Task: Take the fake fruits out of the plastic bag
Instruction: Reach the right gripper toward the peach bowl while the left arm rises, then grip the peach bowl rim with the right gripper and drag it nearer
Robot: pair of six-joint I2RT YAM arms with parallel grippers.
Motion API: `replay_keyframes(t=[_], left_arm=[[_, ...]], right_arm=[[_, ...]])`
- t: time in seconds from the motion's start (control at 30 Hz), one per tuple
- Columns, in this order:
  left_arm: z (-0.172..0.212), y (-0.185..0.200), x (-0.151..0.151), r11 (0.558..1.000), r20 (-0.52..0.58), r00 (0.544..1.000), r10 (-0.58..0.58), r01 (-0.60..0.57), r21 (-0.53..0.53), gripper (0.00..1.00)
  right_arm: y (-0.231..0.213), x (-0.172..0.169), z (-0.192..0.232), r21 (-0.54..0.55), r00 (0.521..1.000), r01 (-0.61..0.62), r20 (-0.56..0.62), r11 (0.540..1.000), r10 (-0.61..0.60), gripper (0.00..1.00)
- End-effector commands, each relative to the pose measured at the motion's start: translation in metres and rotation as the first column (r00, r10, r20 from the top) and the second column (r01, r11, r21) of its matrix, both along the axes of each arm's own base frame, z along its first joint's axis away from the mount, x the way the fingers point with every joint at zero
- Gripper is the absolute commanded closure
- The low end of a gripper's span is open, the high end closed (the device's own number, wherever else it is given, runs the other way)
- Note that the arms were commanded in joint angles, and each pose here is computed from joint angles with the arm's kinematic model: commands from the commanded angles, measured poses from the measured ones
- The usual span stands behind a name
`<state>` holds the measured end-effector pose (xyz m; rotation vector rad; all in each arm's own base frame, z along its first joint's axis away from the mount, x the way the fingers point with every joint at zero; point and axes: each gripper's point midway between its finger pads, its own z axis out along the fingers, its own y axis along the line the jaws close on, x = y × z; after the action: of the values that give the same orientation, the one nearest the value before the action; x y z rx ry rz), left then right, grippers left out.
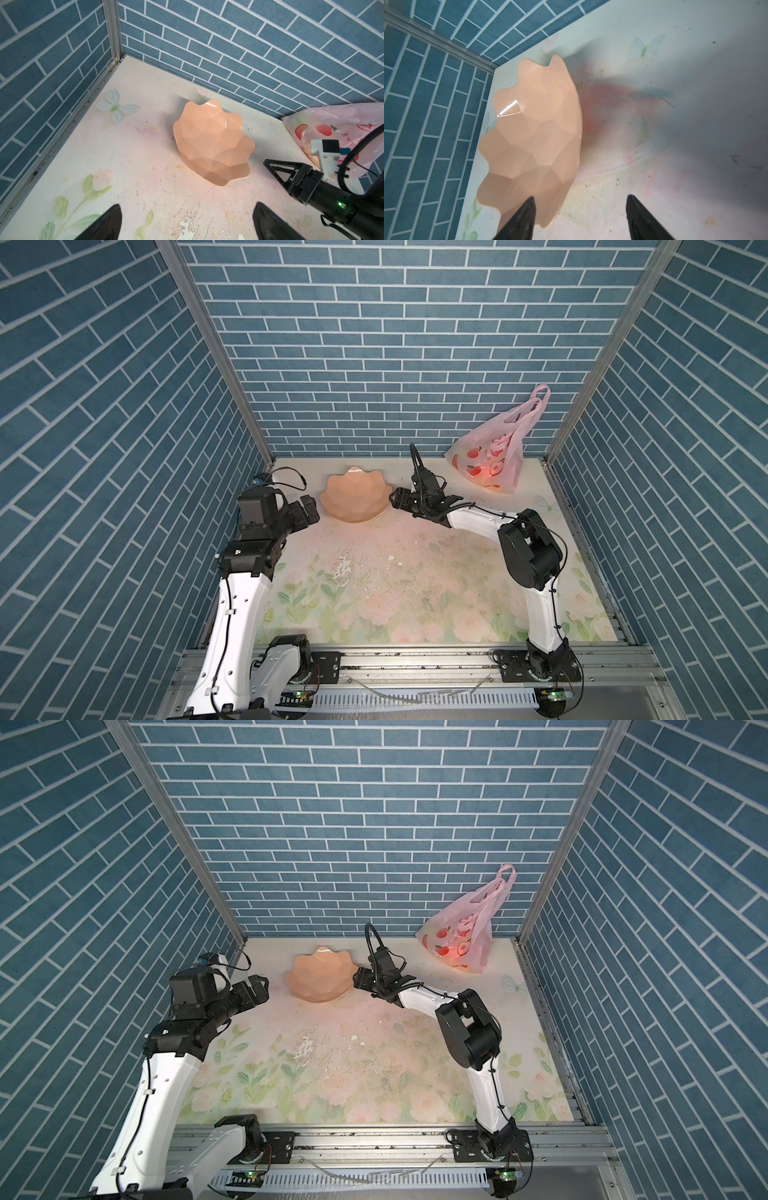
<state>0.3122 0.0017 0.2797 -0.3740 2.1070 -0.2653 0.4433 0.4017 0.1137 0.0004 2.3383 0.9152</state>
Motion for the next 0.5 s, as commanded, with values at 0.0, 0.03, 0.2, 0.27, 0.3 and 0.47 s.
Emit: replay_keyframes(t=[0.0,0.03,0.2,0.27,0.3,0.47], left_arm=[[-0.003,-0.003,-0.005,1.000,-0.007,1.000,-0.018,0.018,0.001,0.01],[-0.003,-0.003,-0.004,1.000,-0.006,1.000,-0.021,0.021,-0.001,0.01],[-0.003,-0.006,-0.004,0.999,-0.004,0.999,-0.032,0.032,-0.010,0.01],[-0.002,-0.005,-0.004,0.999,-0.003,0.999,-0.033,0.033,-0.009,0.01],[-0.002,-0.005,-0.004,1.000,-0.002,1.000,-0.030,0.030,-0.009,0.01],[-0.001,-0.004,-0.005,1.000,0.003,1.000,-0.029,0.030,-0.008,0.01]], right_arm=[[0.018,0.010,-0.005,0.055,0.999,0.014,-0.044,0.998,-0.011,0.31],[0.022,0.011,-0.015,0.054,0.998,0.008,-0.061,0.998,-0.004,0.31],[0.042,0.014,-0.030,0.064,0.994,-0.020,-0.103,0.998,0.026,0.34],[0.046,0.014,-0.038,0.059,0.993,-0.022,-0.119,0.998,0.028,0.36],[0.048,0.013,-0.041,0.060,0.992,-0.023,-0.125,0.998,0.031,0.37],[0.054,0.010,-0.050,0.067,0.989,-0.028,-0.146,0.997,0.038,0.48]])
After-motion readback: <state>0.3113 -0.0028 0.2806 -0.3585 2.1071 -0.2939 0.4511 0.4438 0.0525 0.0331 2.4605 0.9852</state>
